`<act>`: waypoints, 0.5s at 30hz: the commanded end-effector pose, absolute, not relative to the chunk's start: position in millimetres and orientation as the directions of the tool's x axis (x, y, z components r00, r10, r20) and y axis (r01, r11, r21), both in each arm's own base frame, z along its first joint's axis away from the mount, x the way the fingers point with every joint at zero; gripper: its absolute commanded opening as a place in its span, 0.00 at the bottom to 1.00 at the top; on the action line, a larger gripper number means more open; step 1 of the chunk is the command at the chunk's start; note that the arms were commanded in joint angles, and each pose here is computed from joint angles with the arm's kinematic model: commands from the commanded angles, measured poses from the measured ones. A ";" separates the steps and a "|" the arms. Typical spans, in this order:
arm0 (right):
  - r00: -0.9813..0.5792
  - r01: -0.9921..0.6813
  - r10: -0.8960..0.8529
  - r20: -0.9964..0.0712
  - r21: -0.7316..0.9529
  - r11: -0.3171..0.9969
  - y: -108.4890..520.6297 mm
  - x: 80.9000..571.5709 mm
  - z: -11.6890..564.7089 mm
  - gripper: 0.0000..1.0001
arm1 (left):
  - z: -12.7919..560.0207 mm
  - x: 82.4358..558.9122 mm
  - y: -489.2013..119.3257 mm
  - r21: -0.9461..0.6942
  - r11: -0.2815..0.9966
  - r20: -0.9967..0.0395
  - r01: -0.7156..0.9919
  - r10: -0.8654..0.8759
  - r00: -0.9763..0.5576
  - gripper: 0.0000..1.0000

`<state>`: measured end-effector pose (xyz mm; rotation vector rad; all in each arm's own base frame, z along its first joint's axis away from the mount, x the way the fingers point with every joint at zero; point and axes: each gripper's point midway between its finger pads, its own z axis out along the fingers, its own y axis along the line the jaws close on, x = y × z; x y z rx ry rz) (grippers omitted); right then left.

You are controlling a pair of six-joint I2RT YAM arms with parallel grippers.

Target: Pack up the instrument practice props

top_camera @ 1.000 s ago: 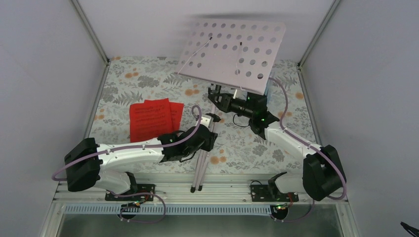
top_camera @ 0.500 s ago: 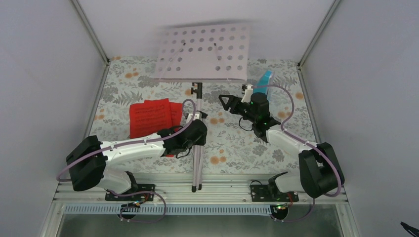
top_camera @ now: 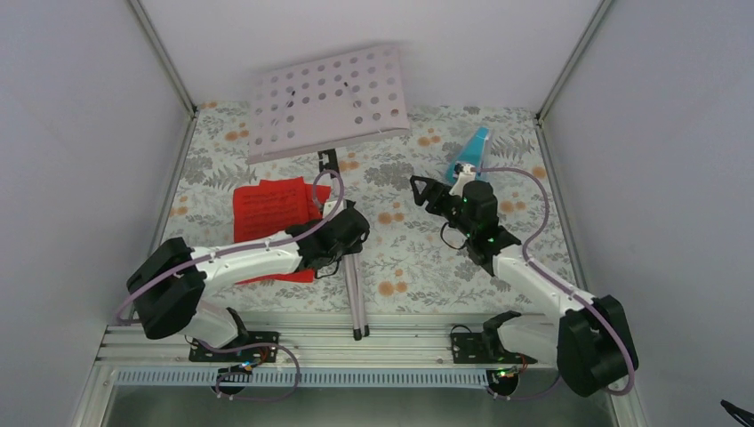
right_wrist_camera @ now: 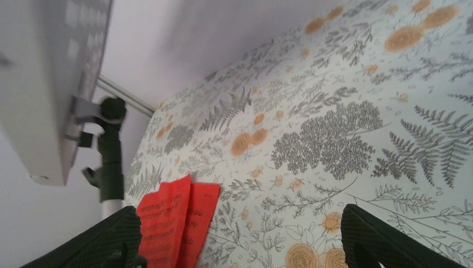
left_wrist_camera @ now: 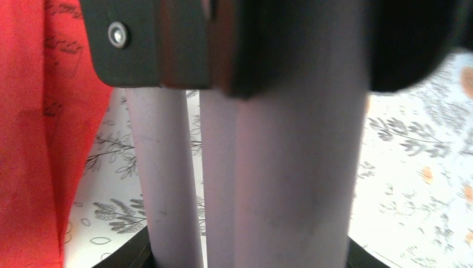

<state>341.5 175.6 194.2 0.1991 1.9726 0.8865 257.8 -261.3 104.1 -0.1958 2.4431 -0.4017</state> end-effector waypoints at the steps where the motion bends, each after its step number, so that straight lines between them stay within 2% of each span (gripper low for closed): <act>1: -0.505 -0.180 0.500 -0.704 0.652 0.736 162.0 333.7 211.6 0.84 | 158.7 305.0 -255.8 -0.442 0.880 -0.683 -0.173 -0.455 -0.572 0.02; 11: -0.363 -0.221 0.479 -0.799 0.573 0.789 131.7 303.6 288.4 0.85 | 131.9 324.4 -238.3 -0.447 0.836 -0.621 -0.320 -0.547 -0.562 0.02; 15: -0.351 -0.204 0.464 -0.814 0.550 0.810 123.1 295.6 299.8 0.86 | 122.0 340.5 -238.1 -0.447 0.820 -0.599 -0.358 -0.571 -0.561 0.02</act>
